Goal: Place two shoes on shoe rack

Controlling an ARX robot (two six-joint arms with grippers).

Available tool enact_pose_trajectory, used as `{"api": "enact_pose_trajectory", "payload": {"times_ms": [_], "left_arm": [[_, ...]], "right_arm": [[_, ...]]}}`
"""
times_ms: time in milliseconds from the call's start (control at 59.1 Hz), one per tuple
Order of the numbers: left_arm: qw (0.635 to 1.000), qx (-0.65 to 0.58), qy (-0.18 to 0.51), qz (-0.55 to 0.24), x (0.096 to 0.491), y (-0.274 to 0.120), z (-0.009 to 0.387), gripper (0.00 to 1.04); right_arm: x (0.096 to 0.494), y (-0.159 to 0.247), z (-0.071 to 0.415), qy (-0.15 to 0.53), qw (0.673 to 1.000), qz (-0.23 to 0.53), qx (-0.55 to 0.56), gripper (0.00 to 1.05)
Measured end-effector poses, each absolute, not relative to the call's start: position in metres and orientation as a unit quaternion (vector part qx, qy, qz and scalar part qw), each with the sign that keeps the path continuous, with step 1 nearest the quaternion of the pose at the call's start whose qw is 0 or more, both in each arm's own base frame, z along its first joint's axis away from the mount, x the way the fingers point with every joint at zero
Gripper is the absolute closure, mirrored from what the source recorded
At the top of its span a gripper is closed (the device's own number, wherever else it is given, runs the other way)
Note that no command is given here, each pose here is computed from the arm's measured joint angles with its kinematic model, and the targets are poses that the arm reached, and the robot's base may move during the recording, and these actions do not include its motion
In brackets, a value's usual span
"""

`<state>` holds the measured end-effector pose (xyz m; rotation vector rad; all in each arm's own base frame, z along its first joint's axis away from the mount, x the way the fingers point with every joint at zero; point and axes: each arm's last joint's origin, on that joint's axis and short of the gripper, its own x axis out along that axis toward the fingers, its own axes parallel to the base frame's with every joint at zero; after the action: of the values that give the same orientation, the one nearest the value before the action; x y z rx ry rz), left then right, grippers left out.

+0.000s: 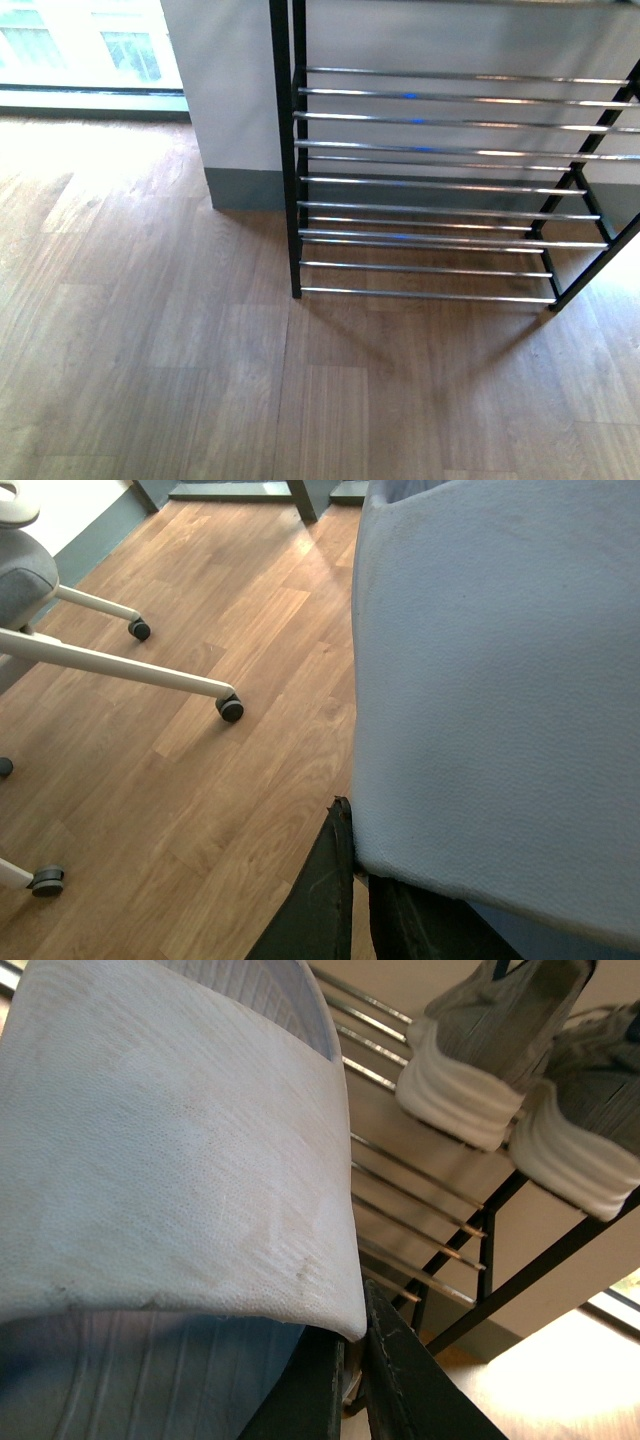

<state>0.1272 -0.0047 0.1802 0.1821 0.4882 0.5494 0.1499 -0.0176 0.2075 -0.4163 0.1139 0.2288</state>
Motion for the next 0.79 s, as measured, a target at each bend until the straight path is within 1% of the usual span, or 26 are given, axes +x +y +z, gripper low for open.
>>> {"api": "enact_pose_trajectory", "payload": {"times_ms": [795], "left_arm": [[0.929,0.089,0.238,0.269,0.1271,-0.0047,0.1804,1.03]], "right_arm": [[0.1499,-0.0176,0.2085,0.054,0.97,0.113,-0.207,1.03]]}}
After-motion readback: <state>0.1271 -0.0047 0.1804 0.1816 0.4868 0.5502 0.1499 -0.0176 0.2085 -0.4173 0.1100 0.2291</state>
